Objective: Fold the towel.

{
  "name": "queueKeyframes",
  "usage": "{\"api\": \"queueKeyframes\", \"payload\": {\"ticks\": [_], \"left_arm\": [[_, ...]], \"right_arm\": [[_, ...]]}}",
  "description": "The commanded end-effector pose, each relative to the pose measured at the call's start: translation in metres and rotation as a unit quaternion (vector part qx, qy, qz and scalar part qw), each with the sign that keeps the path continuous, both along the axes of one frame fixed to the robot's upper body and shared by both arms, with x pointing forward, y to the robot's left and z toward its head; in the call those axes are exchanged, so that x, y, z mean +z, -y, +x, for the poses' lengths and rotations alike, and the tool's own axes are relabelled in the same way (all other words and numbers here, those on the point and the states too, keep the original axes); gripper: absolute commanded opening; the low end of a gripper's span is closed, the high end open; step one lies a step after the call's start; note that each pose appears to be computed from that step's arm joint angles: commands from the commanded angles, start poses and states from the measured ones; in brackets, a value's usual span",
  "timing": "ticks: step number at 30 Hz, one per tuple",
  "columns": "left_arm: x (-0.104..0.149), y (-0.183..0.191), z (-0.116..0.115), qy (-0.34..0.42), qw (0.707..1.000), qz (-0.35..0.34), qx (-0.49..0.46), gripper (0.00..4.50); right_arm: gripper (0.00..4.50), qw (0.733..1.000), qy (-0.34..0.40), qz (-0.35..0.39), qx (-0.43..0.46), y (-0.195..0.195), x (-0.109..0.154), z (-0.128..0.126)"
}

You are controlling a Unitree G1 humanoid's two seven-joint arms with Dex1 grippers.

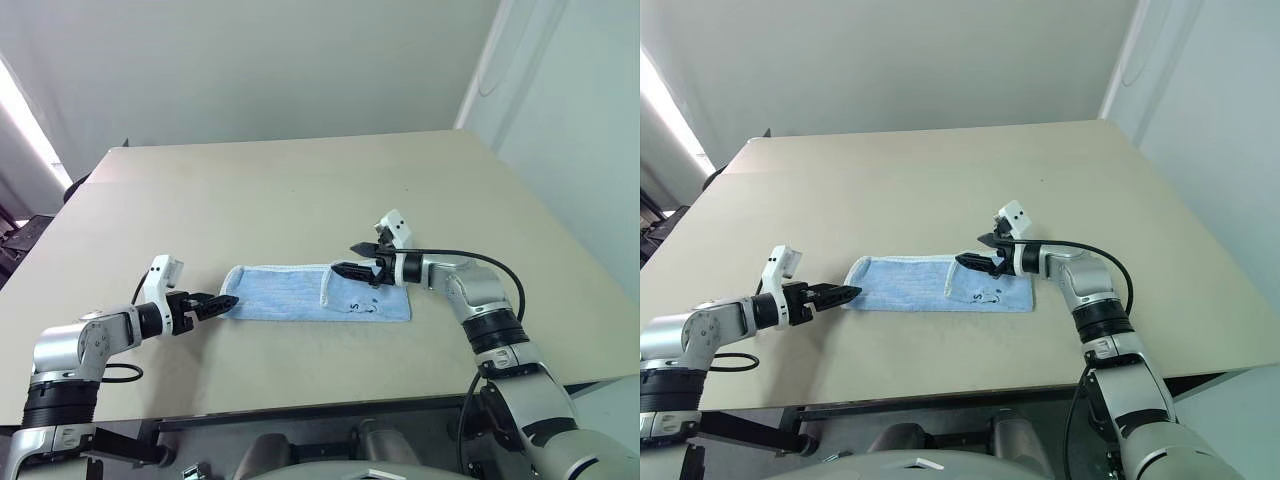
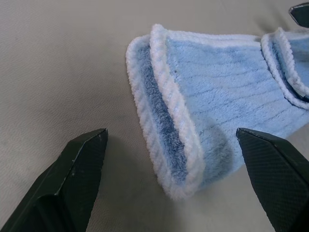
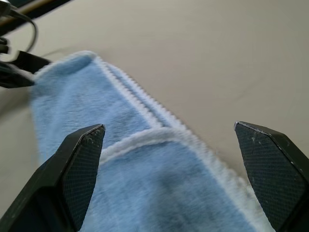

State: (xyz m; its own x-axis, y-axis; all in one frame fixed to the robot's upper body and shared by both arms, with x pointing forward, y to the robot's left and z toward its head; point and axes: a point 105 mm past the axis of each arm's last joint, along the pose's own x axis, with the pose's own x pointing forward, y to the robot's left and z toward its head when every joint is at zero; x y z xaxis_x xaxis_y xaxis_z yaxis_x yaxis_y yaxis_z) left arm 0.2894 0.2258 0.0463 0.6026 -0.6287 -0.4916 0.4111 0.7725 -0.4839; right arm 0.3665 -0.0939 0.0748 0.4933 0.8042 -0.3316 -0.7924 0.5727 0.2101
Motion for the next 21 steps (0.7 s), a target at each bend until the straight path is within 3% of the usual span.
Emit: {"api": "queueKeyframes", "payload": {"ticks": [1, 6, 15, 21], "left_arm": [[-0.019, 0.034, -0.016, -0.047, 0.996, -0.02, -0.068, 4.49], [-0.018, 0.042, -0.015, -0.043, 0.995, -0.024, -0.088, 3.3], [-0.007, 0.036, -0.01, -0.016, 0.996, -0.033, -0.082, 0.11], [-0.002, 0.019, -0.014, -0.014, 0.998, -0.006, -0.067, 0.02]], "right_arm": [[4.5, 0.999, 0.036, -0.008, -0.005, -0.001, 0.011, 0.005], [4.5, 0.999, 0.042, -0.011, -0.015, 0.0, 0.011, 0.008], [4.5, 0.998, 0.052, -0.022, -0.034, 0.002, 0.007, 0.014], [4.5, 0.998, 0.058, 0.017, -0.013, 0.0, 0.019, 0.008]]}}
